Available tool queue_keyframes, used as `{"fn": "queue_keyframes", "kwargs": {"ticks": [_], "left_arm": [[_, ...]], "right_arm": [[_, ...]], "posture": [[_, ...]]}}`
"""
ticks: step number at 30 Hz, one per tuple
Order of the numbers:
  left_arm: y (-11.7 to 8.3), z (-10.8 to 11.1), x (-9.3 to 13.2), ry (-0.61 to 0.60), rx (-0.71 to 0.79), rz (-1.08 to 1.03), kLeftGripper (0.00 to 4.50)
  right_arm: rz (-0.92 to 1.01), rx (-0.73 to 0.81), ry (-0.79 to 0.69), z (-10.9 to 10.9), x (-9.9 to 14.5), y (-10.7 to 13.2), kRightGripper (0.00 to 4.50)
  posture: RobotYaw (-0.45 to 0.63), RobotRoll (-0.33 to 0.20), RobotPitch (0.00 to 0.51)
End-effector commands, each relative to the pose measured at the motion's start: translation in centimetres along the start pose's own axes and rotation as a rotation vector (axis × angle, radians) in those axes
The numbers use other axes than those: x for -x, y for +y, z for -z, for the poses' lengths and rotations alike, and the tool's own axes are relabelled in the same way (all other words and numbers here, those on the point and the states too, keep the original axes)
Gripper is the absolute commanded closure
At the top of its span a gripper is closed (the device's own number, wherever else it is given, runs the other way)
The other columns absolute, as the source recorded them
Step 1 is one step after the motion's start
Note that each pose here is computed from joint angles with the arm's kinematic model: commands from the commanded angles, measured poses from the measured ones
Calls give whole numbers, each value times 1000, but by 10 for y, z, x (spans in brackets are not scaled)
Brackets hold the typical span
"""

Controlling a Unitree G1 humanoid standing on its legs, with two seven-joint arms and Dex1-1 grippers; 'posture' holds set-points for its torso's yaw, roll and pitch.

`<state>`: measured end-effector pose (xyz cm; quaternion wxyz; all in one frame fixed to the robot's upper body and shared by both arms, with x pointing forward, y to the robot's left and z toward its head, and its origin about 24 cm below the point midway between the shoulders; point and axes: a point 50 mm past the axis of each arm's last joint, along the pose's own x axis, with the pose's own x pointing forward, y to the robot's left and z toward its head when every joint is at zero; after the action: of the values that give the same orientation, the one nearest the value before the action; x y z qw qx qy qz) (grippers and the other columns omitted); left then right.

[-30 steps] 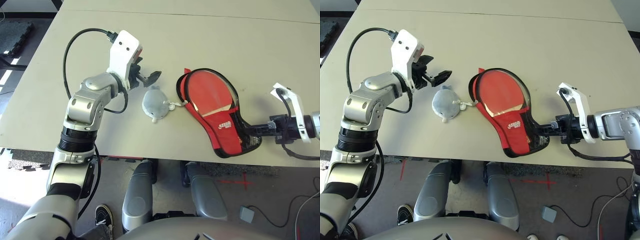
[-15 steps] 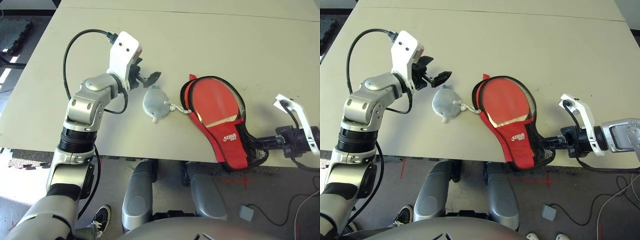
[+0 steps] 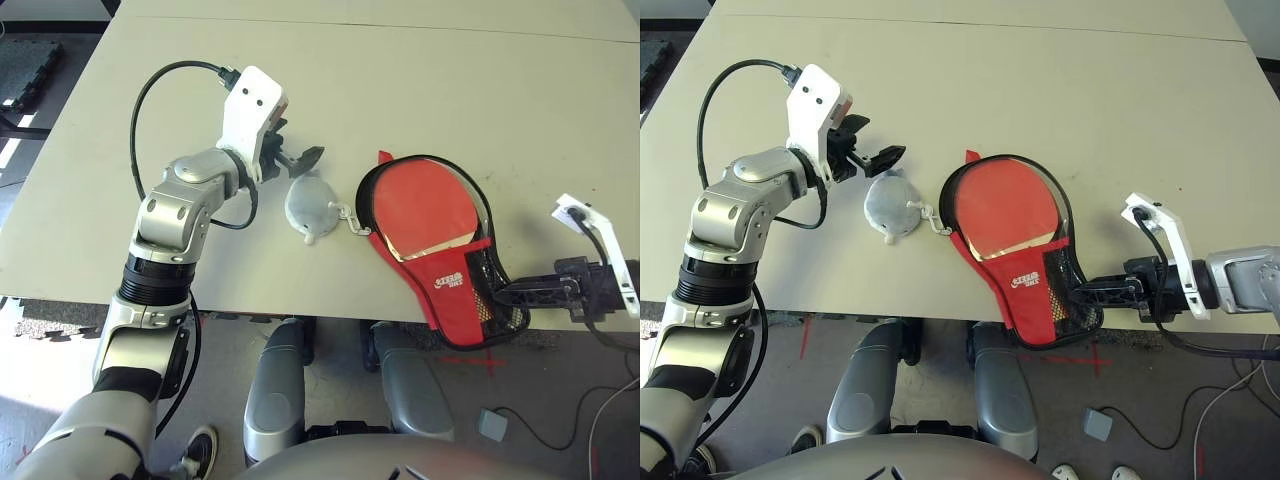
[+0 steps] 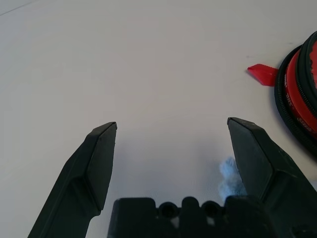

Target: Store the ping-pong paddle in its case and zip it.

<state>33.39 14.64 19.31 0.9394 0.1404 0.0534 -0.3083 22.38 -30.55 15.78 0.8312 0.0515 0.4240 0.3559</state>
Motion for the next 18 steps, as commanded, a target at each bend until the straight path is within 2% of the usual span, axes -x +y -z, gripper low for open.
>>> {"fn": "queue_keyframes", "kwargs": {"ticks": [1,5,10,18], "left_arm": [[3,-2,2,2,-24,-7,0],[9,-5,8,0,-28,-18,0],[18,-14,23,-17,-11,-14,0],[32,-14,49,23,-1,-21,0]], "right_arm": [[46,135,-106,-18,10,-13,98],[60,303,-217,-46,1,-19,40],[-52,531,-296,-85,-24,-4,40],[-203,772,-274,-112,-52,18,40]], "posture": [[28,0,306],[31,0,302],[42,0,301],[71,0,305]]}}
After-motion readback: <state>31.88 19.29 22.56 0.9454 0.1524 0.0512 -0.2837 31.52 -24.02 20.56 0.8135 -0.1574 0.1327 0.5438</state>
